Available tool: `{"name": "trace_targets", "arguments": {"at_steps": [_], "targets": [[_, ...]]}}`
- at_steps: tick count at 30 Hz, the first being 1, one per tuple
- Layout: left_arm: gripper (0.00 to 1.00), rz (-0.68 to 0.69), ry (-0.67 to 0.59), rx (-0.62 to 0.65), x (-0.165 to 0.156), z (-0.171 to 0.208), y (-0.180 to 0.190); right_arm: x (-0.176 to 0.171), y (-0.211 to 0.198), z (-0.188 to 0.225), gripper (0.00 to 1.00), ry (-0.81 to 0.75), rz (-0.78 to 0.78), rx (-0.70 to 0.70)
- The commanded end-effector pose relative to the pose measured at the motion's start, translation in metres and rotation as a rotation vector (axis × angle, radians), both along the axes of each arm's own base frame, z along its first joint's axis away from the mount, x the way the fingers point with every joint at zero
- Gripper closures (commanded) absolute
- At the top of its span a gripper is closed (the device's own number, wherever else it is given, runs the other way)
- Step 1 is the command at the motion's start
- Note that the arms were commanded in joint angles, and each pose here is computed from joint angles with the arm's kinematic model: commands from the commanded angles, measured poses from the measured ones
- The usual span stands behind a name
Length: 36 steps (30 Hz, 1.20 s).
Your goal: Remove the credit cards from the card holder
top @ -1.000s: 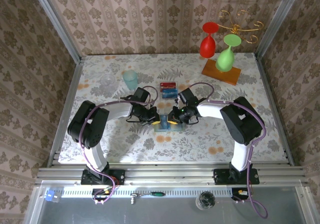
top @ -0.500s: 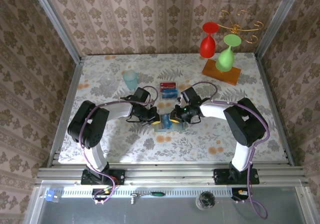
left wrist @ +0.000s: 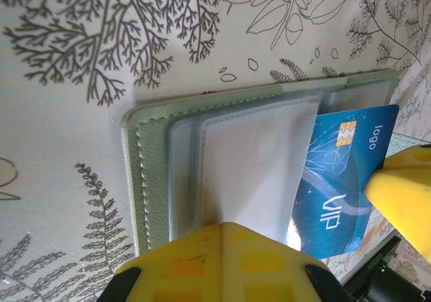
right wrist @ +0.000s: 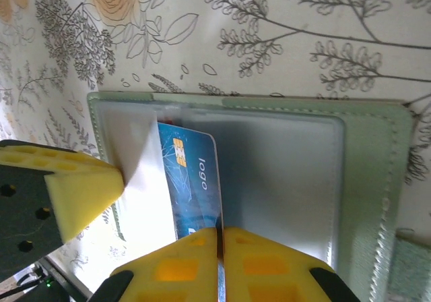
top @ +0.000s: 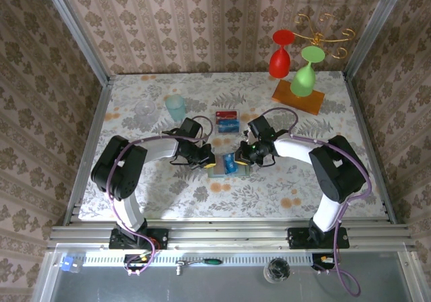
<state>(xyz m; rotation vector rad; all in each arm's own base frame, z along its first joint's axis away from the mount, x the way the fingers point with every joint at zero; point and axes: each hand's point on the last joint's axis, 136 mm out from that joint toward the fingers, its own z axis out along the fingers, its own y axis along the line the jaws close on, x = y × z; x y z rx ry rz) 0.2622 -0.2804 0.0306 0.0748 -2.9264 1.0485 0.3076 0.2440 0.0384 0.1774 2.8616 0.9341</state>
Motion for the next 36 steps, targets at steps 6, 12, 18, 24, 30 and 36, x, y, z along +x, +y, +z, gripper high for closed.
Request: {"name": "trace_targets", "arguments": {"at_steps": [6, 12, 18, 24, 30, 36], "targets": [[1.00, 0.002, 0.033, 0.030, -0.006, -0.010, 0.008, -0.002, -0.017, 0.008, 0.91, -0.022, -0.006, -0.090], [1.00, 0.003, 0.034, 0.022, -0.006, -0.009, 0.007, -0.002, -0.015, 0.012, 0.91, -0.035, -0.005, -0.103], [1.00, 0.006, 0.035, 0.013, -0.006, -0.010, 0.007, -0.003, -0.013, 0.017, 0.91, -0.059, -0.007, -0.123], [1.00, 0.007, 0.035, 0.007, -0.006, -0.010, 0.007, -0.007, 0.003, 0.014, 0.90, -0.058, 0.013, -0.127], [1.00, 0.007, 0.037, -0.005, -0.007, -0.011, 0.006, -0.012, 0.016, 0.016, 0.85, -0.065, 0.033, -0.155], [1.00, -0.001, 0.044, -0.014, -0.009, -0.013, 0.006, -0.014, 0.020, 0.016, 0.89, -0.075, 0.029, -0.159]]}}
